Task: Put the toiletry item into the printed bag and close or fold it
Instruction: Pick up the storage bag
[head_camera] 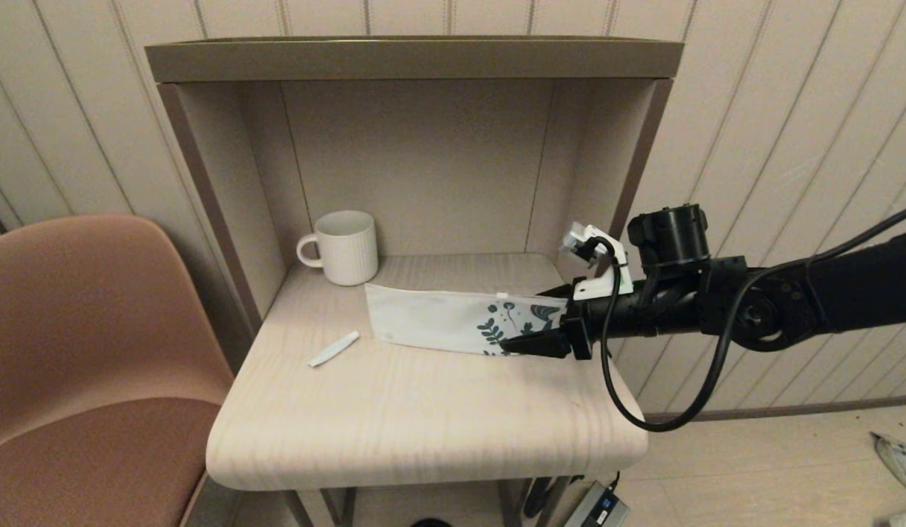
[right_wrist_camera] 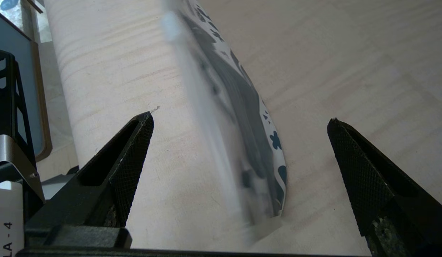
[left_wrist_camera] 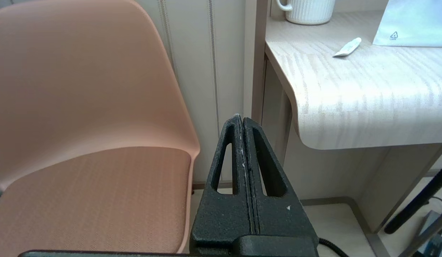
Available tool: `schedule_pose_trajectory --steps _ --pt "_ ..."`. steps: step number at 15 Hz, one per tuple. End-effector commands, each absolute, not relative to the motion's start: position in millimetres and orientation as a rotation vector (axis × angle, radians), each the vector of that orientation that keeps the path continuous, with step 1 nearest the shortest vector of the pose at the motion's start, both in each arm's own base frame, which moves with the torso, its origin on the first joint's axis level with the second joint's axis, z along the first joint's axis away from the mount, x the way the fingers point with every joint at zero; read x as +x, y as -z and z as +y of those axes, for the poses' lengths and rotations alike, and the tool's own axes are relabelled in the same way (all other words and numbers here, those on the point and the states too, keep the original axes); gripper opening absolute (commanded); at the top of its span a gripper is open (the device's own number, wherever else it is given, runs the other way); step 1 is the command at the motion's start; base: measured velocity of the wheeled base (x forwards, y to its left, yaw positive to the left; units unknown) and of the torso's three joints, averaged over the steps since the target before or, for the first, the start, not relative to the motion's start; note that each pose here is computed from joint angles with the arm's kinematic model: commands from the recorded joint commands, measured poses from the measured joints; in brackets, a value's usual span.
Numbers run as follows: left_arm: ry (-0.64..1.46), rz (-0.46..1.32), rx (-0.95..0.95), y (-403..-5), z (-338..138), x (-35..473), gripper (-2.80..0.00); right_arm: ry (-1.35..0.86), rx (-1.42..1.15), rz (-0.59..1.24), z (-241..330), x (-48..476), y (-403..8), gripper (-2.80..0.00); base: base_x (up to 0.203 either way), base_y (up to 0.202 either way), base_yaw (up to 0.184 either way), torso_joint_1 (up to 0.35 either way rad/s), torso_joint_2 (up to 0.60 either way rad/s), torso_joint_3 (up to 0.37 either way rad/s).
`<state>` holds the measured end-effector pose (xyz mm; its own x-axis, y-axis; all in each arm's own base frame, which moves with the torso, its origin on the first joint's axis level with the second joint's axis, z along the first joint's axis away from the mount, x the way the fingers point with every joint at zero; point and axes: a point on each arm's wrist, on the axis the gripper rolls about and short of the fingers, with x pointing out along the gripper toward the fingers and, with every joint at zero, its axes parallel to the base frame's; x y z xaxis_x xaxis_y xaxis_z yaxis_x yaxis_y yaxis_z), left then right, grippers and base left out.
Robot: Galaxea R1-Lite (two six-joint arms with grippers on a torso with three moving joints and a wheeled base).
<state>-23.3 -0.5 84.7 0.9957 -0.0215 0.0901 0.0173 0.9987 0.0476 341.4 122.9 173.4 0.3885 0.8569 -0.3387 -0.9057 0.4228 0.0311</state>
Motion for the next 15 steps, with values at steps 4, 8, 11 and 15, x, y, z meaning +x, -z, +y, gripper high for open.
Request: schedule_pose_trajectory --steps 4,8,11,15 --pt "0.019 -0.091 0.046 -84.7 -0.6 -23.2 -2.8 -1.136 -0.169 0.323 123.4 340.6 -173.5 0.0 0.0 0.0 0.0 0.0 0.0 0.0" --pt "0.019 -0.091 0.046 -84.7 -0.5 -23.2 -2.8 -1.142 -0.169 0.33 125.7 338.8 -172.6 0.0 0.0 0.0 0.0 0.0 0.0 0.0" --pt "0.018 -0.091 0.047 -84.7 -0.5 -23.2 -2.8 -1.141 -0.17 0.329 125.4 338.0 -171.4 0.0 0.0 0.0 0.0 0.0 0.0 0.0" --pt "0.019 -0.091 0.047 -84.7 -0.5 -23.2 -2.8 -1.142 -0.171 0.328 125.6 338.3 -172.2 -2.8 0.0 0.0 0.0 0.0 0.0 0.0"
